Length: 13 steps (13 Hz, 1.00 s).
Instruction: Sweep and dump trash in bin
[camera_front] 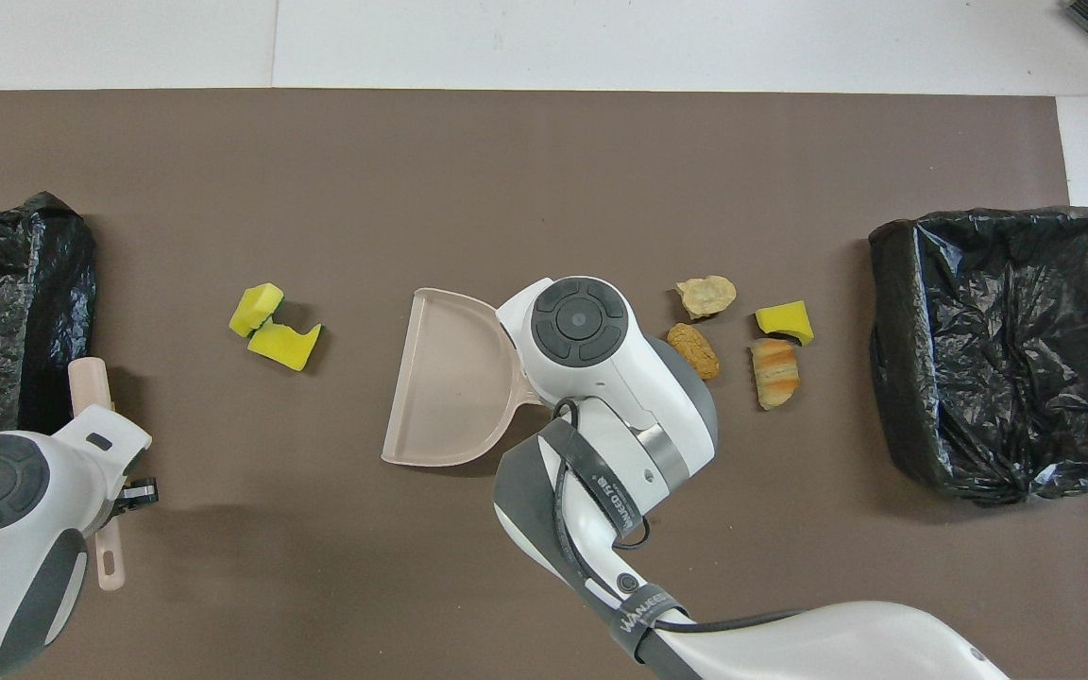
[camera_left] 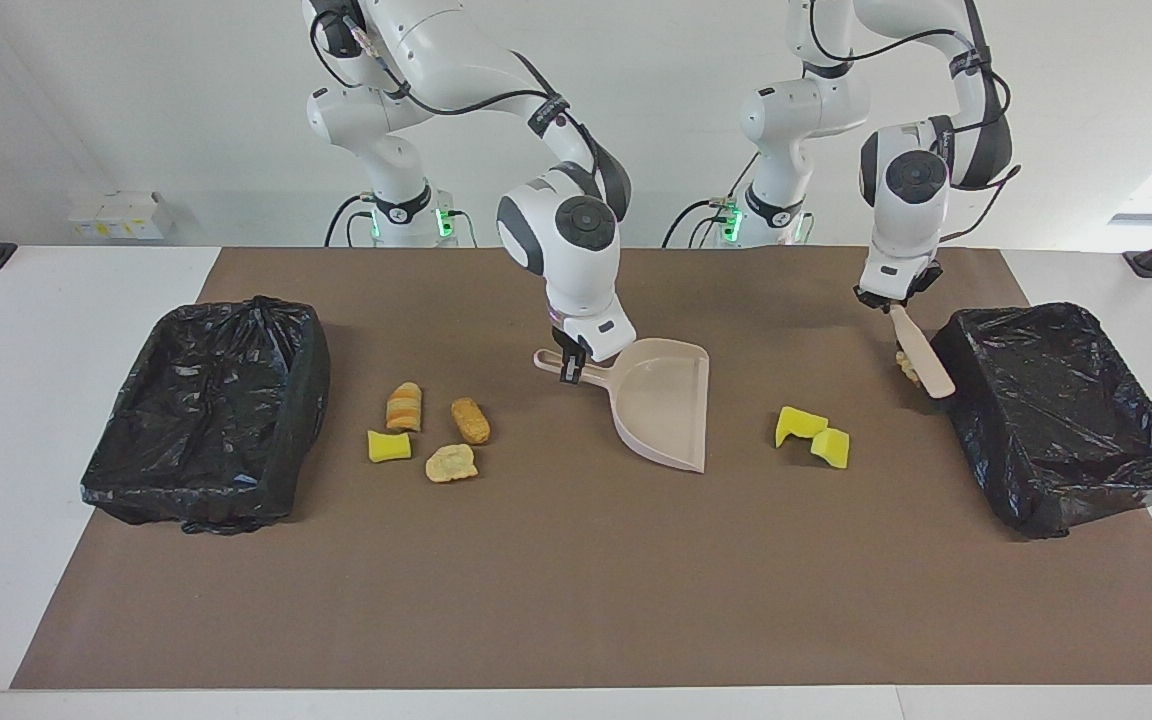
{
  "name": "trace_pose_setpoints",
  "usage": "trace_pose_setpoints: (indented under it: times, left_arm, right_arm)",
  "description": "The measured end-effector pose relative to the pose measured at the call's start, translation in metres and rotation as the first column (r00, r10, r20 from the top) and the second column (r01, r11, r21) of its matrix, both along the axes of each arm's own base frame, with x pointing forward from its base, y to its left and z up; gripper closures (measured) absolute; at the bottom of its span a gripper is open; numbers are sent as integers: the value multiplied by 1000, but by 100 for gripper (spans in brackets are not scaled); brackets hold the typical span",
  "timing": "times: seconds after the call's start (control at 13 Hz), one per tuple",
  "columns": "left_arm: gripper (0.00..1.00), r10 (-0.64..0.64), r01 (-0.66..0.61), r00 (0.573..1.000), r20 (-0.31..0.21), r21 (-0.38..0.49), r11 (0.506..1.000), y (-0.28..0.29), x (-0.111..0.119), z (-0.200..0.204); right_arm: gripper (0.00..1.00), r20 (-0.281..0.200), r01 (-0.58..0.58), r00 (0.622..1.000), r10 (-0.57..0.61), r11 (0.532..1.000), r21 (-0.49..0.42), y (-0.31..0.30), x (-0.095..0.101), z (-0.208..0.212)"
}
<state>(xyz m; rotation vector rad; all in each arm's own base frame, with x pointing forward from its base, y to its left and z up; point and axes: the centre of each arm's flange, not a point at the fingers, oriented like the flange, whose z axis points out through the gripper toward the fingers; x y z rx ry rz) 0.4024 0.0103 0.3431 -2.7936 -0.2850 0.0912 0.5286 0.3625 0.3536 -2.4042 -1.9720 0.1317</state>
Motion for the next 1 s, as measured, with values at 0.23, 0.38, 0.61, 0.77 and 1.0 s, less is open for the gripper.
trace_pose_setpoints:
  times: [0.23,0.38,0.61,0.77,1.0]
  left_arm:
    - [73,46,-45,999,22,-38,998,-4,2,-2]
    - [73,85,-82,995,46,-66,994,-16,6,-2]
    - [73,150,-140,983,109,-91,986,-68,25,5]
    - [73,166,-153,979,123,-108,982,-101,41,14]
    - [73,160,-156,985,62,-76,985,-111,60,39]
  right_arm:
    - [67,0,0,1000,0,1000,0,0,0,0]
    - [67,0,0,1000,0,1000,0,0,0,0]
    - [67,0,0,1000,0,1000,0,0,0,0]
    - [67,0,1,1000,-1,1000,0,0,0,0]
    - [67,0,1,1000,-1,1000,0,0,0,0]
